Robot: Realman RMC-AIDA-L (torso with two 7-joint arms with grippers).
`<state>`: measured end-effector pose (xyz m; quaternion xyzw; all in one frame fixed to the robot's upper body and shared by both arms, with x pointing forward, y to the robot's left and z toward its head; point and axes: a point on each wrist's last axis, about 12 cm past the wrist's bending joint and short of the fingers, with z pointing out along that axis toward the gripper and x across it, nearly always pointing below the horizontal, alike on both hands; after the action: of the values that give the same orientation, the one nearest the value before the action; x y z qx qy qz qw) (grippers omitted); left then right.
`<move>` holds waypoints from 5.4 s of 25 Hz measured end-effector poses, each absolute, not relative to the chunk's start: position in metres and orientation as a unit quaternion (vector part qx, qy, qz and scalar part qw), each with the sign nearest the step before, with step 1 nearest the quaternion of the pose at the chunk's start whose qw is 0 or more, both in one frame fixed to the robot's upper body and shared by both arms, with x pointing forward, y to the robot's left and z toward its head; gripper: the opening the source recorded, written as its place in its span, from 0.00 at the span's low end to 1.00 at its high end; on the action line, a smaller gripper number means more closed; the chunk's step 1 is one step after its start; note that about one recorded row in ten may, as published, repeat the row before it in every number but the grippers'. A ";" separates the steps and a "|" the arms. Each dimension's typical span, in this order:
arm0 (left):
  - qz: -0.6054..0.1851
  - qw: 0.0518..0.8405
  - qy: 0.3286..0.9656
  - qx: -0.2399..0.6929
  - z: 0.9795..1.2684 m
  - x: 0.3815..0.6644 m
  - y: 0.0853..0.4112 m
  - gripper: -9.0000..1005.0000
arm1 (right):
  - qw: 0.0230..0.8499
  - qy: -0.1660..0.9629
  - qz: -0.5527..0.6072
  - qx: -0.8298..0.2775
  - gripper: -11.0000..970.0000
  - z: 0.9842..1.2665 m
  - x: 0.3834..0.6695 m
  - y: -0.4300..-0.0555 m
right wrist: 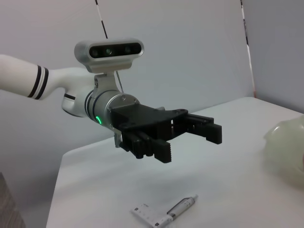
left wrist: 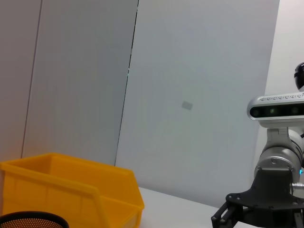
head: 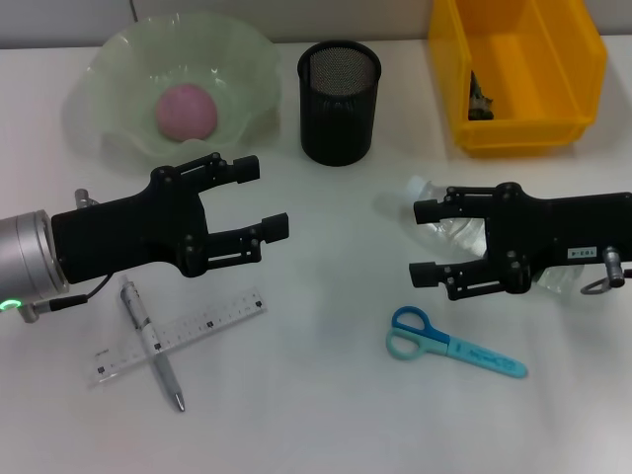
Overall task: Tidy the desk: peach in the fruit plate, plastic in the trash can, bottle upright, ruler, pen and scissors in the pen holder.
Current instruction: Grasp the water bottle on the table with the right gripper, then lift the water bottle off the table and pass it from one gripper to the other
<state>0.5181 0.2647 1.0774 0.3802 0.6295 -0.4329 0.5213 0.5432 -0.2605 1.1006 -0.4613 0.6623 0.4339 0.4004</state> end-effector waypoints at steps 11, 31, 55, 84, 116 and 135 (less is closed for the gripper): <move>-0.433 0.522 0.628 0.382 1.079 0.519 0.264 0.81 | 0.381 0.680 0.431 -0.454 0.85 1.120 0.553 -0.259; -0.432 0.525 0.624 0.385 1.078 0.519 0.260 0.81 | 0.089 0.873 0.109 -0.468 0.85 1.212 0.625 -0.237; -0.438 0.526 0.622 0.380 1.078 0.520 0.257 0.81 | 0.072 0.850 0.030 -0.521 0.85 1.137 0.628 -0.192; -0.433 0.534 0.620 0.378 1.083 0.526 0.257 0.81 | 0.126 0.848 0.088 -0.508 0.79 1.152 0.627 -0.188; -0.515 0.557 0.621 0.196 1.084 0.540 0.242 0.81 | 0.435 0.674 0.396 -0.447 0.79 1.129 0.584 -0.211; -0.541 0.541 0.611 0.203 1.087 0.547 0.219 0.81 | 0.417 0.664 0.410 -0.466 0.79 1.118 0.581 -0.194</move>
<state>0.5470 0.2186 1.0874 0.2025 0.6108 -0.5412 0.5413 0.5813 -0.1944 1.1180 -0.4660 0.6640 0.4100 0.4169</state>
